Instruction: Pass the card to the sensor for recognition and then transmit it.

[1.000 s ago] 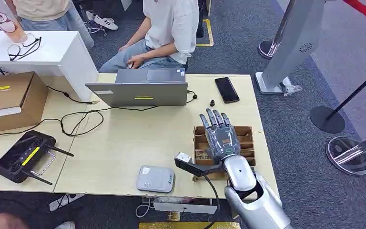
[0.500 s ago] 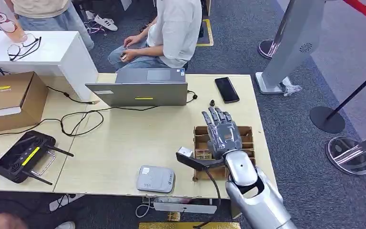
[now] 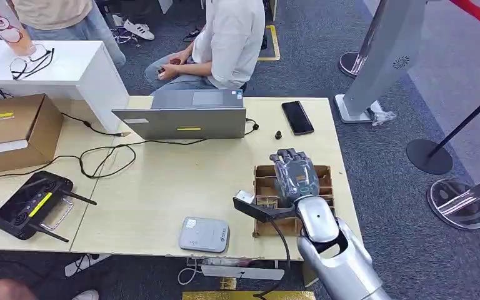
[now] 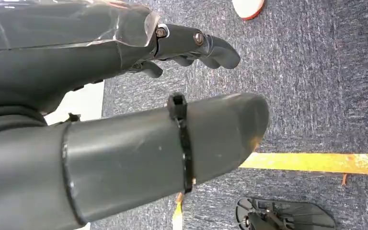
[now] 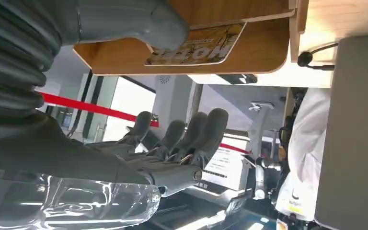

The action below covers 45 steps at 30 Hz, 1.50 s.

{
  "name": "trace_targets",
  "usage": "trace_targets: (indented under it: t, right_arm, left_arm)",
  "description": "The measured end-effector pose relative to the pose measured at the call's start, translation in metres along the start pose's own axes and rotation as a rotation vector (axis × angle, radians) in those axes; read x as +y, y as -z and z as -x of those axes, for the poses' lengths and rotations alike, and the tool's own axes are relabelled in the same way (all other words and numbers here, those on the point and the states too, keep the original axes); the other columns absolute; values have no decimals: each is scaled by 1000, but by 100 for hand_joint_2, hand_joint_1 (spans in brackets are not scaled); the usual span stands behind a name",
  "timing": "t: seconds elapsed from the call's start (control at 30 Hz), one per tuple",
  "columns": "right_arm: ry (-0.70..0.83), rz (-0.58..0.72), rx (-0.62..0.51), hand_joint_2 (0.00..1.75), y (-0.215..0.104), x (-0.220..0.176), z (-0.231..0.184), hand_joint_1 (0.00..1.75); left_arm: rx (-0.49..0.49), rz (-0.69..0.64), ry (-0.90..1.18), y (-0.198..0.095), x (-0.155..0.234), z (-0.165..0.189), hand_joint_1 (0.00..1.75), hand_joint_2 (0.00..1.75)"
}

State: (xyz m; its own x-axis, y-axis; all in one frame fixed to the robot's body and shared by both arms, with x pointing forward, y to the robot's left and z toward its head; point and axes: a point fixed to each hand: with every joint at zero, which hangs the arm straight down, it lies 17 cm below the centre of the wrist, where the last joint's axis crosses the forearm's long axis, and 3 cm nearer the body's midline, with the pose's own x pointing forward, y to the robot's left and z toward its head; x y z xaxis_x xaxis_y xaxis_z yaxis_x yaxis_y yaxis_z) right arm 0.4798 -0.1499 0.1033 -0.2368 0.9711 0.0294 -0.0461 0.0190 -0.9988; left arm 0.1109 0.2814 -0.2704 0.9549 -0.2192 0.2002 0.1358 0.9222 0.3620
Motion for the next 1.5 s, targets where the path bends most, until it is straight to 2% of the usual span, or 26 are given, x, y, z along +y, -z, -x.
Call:
trace_targets:
  t: [0.23,0.3,0.37,0.43,0.63,0.73,0.77,0.83,0.87,0.9,0.97,1.03,1.5]
  right_arm:
    - [-1,-9,3,175,0,2,1,82]
    - [-1,-9,3,175,0,2,1,75]
    - [-2,-9,3,175,0,2,1,77]
    - [-2,-10,4,175,0,2,2,87]
    - [-1,-20,7,175,-3,6,2,86]
    - [0,-25,8,175,-4,9,2,103]
    - [0,-26,8,175,-5,10,2,117]
    - [0,-28,9,175,-5,11,3,134]
    - [0,-28,10,175,-5,11,3,138]
    - [0,-29,10,175,-6,12,4,150]
    - [2,-34,12,175,-7,14,4,152]
    - [2,-37,15,175,-8,15,5,171]
    - [-8,-16,14,175,-12,12,4,175]
  left_arm:
    - [2,0,-3,0,0,0,0,0]
    - [2,0,-4,0,0,1,0,0]
    - [3,-1,-6,0,0,1,0,0]
    - [3,-1,-6,0,0,1,0,0]
    - [1,-1,-8,0,0,1,0,0]
    - [3,-1,-12,0,1,1,0,0]
    - [4,-1,-13,0,1,1,0,0]
    - [3,-1,-13,0,1,1,0,0]
    - [3,-1,-12,0,1,1,0,0]
    - [2,-1,-11,0,0,1,0,0]
    - [2,0,-10,0,0,1,0,0]
    - [2,-1,-10,0,0,1,0,0]
    - [2,1,-6,0,0,1,0,0]
